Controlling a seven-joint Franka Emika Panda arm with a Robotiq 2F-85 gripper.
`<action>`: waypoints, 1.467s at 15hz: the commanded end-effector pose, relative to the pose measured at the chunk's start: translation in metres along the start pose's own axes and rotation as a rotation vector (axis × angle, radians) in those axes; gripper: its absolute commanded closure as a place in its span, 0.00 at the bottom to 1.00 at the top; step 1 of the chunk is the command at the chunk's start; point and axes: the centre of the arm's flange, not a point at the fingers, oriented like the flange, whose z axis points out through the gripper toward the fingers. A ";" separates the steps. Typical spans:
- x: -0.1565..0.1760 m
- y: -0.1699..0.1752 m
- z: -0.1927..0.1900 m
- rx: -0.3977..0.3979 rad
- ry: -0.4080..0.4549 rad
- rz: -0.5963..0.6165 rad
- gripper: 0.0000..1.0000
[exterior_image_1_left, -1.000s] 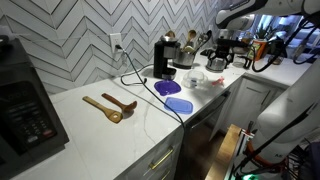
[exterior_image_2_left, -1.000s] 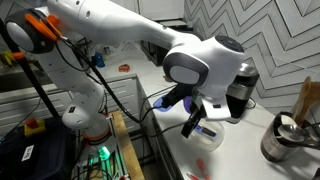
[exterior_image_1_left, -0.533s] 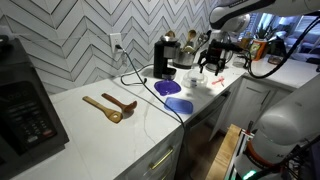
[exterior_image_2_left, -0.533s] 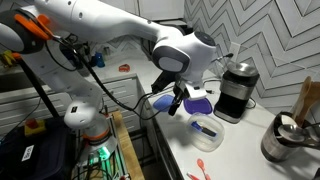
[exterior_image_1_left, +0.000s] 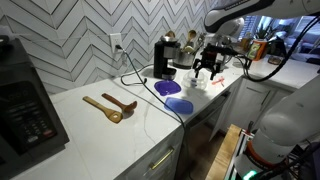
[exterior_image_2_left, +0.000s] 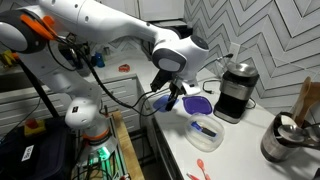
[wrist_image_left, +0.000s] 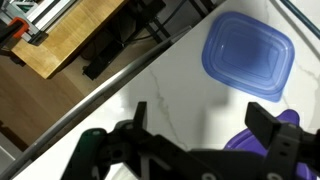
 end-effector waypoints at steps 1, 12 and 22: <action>0.000 0.000 0.000 0.000 0.000 0.000 0.00; -0.043 -0.074 0.052 -0.145 0.018 -0.280 0.00; -0.056 -0.094 0.117 -0.195 0.167 -0.409 0.00</action>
